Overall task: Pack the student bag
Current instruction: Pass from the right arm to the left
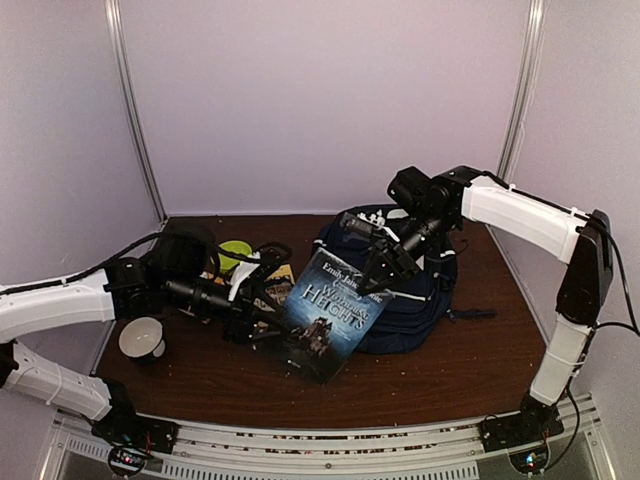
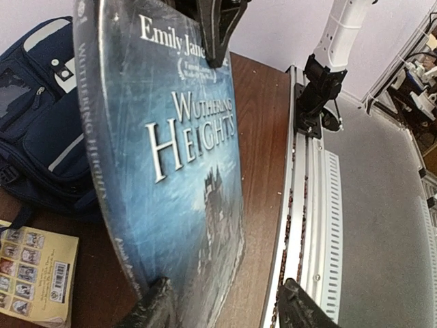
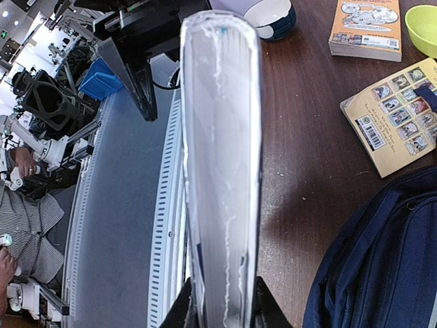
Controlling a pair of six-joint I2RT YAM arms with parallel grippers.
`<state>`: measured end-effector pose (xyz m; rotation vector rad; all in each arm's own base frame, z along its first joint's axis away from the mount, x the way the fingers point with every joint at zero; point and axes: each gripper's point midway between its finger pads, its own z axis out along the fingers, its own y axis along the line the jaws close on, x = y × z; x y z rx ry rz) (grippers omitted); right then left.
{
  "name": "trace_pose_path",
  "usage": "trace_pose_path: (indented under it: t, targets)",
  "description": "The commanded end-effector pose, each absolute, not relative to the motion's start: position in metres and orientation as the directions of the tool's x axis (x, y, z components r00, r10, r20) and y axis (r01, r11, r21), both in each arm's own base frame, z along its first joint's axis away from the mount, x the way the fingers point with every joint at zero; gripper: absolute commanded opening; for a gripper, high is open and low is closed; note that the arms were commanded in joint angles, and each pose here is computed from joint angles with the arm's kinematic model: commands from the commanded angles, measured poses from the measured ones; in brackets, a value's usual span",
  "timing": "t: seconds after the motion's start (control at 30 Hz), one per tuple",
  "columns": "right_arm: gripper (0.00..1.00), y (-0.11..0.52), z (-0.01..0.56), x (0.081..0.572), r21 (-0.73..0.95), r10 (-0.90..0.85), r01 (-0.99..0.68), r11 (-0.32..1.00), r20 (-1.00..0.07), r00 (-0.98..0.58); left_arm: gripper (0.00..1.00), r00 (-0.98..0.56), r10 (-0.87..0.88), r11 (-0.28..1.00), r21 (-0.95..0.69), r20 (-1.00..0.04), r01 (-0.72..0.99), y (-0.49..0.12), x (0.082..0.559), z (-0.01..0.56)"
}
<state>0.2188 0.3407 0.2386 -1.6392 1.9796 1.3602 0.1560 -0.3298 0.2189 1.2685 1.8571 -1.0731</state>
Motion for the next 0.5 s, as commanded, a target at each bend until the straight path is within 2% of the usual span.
trace_pose_path:
  t: [0.0, 0.13, 0.3, 0.33, 0.37, 0.47]
  targets:
    - [0.12, 0.339, 0.294, 0.201, 0.436, -0.540, -0.882, -0.179, -0.793, -0.282, 0.54, -0.183, 0.470, 0.244, -0.073, -0.863, 0.967, -0.306, 0.163, 0.259]
    - [0.12, 0.339, 0.298, 0.200, 0.434, -0.530, -0.881, -0.188, -0.800, -0.281, 0.66, -0.182, 0.465, 0.317, -0.029, -0.866, 0.948, -0.296, 0.173, 0.258]
    - [0.12, 0.339, 0.304, 0.198, 0.423, -0.518, -0.884, -0.198, -0.811, -0.272, 0.67, -0.261, 0.451, 0.222, -0.176, -0.854, 0.959, -0.324, 0.165, 0.236]
    - [0.12, 0.339, 0.305, 0.199, 0.422, -0.518, -0.885, -0.197, -0.811, -0.272, 0.76, -0.271, 0.437, 0.180, -0.212, -0.858, 0.961, -0.331, 0.159, 0.238]
    - [0.12, 0.339, 0.306, 0.198, 0.421, -0.515, -0.885, -0.198, -0.813, -0.271, 0.95, -0.270, 0.416, 0.152, -0.227, -0.869, 0.962, -0.337, 0.158, 0.241]
    - [0.12, 0.339, 0.308, 0.200, 0.416, -0.512, -0.889, -0.193, -0.815, -0.271, 0.98, -0.283, 0.406, 0.108, -0.262, -0.869, 0.959, -0.344, 0.152, 0.239]
